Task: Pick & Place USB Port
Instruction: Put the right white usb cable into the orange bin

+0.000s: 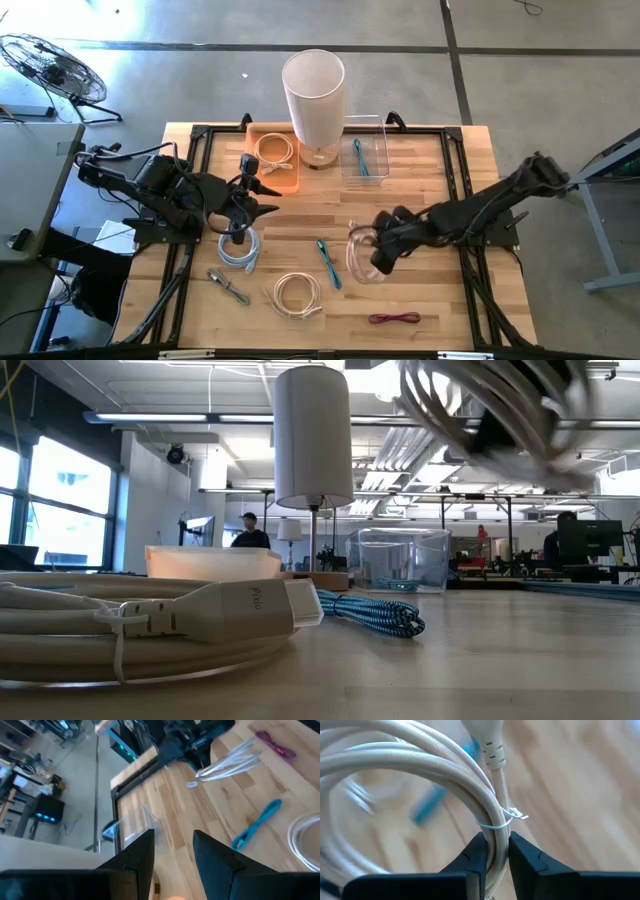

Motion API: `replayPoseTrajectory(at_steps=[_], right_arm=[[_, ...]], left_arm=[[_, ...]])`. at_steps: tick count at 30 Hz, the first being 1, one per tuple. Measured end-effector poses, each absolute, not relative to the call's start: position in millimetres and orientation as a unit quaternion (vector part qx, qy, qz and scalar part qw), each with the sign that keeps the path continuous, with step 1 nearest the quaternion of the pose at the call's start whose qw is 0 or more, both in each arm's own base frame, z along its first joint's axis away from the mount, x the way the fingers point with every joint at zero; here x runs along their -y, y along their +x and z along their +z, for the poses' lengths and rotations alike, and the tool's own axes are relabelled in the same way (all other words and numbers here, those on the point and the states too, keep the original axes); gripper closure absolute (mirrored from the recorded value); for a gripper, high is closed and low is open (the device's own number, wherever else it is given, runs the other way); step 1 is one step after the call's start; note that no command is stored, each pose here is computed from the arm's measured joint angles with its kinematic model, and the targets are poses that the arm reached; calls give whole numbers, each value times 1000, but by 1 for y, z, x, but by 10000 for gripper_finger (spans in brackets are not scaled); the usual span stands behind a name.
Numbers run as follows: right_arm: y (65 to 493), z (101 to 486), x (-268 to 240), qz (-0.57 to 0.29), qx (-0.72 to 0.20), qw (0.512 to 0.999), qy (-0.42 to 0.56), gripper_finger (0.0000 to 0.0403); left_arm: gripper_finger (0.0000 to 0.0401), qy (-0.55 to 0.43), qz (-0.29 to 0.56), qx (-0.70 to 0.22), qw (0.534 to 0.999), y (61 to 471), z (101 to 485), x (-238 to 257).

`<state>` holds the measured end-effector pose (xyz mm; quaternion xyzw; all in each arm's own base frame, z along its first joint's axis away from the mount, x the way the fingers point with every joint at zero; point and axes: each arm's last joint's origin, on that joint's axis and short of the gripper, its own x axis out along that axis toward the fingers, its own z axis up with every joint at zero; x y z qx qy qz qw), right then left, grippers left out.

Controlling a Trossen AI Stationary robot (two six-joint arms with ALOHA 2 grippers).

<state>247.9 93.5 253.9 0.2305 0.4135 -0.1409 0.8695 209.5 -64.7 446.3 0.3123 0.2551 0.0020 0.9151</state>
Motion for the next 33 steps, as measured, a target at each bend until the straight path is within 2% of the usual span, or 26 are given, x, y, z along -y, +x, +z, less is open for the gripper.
replayPoseTrajectory(at_steps=[2,6,10,18,24,28,33], right_arm=[[245,274,-93,-114,-349,901,232,379],[240,306,-94,-40,-256,944,204,379],[238,324,-92,10,-201,965,170,379],[238,333,-77,46,-186,974,120,379],[241,356,-67,65,-161,983,60,379],[239,371,-61,63,-160,985,26,379],[238,382,-56,60,-151,987,-2,379]], left_arm=[[270,314,-2,-246,917,210,448,65],[270,298,-35,-220,928,212,452,68],[269,289,-35,-184,939,215,458,70],[269,284,-24,-136,949,218,468,71],[268,249,-14,-114,962,220,472,71],[245,229,5,-106,968,220,475,70],[180,210,21,-113,971,225,472,72]])
